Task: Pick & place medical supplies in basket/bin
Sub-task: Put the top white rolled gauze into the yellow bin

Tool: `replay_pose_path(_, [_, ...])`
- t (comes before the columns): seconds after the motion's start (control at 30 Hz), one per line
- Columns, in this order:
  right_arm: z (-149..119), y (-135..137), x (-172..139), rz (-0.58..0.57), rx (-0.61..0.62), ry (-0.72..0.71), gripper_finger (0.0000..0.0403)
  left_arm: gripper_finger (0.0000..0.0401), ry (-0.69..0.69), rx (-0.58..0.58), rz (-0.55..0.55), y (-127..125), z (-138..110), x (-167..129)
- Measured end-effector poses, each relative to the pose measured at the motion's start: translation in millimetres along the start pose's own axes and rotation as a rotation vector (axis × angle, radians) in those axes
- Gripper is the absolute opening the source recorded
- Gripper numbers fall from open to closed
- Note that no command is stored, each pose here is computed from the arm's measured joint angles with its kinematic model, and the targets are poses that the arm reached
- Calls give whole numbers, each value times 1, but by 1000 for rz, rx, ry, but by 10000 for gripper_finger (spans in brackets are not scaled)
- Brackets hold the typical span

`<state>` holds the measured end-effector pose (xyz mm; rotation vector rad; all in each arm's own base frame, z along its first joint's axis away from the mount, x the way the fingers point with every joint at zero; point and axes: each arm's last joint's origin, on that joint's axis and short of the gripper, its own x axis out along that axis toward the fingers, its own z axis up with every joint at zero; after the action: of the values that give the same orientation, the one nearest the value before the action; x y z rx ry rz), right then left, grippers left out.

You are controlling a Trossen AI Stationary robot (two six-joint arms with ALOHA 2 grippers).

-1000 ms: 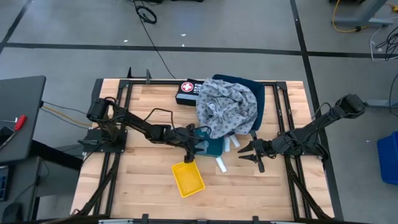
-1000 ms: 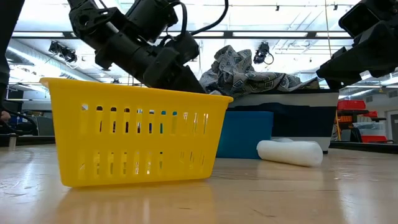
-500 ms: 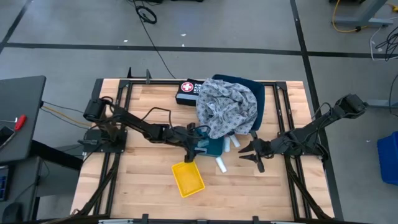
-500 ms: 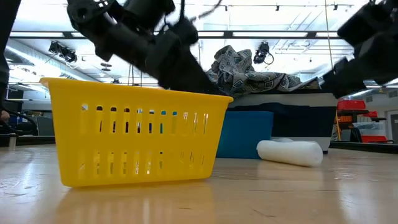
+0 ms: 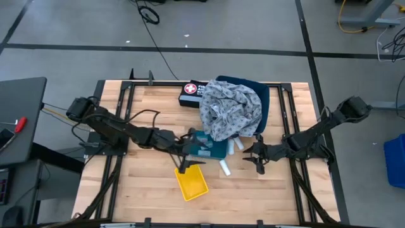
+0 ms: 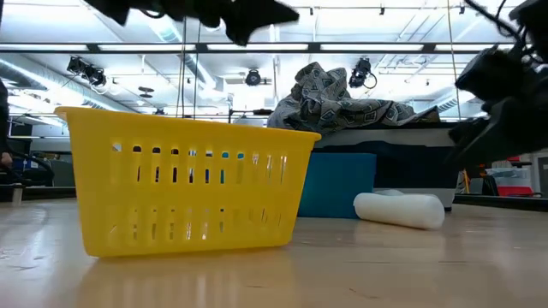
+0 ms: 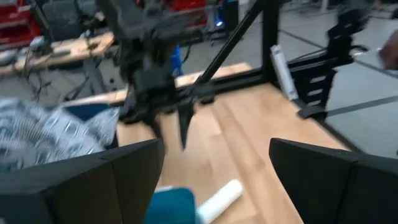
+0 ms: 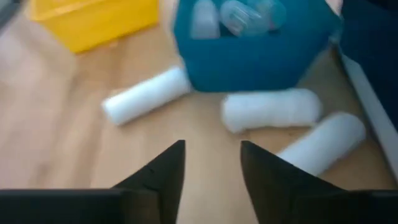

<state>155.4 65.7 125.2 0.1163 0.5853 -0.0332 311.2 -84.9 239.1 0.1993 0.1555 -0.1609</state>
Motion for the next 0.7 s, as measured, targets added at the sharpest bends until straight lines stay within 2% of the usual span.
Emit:
replay_pose_path(0.17, [-4,-7,8,-74,38,33,225,293,-30,53,-4,-14,10,-8])
replay_pose_path(0.3, [-6,-12,13,-122,57,47,256,293,-29,83,11,-22,12,-10])
replay_pose_path(0.7, [-12,-26,24,-234,81,92,265,293,-24,75,10,-27,12,-11])
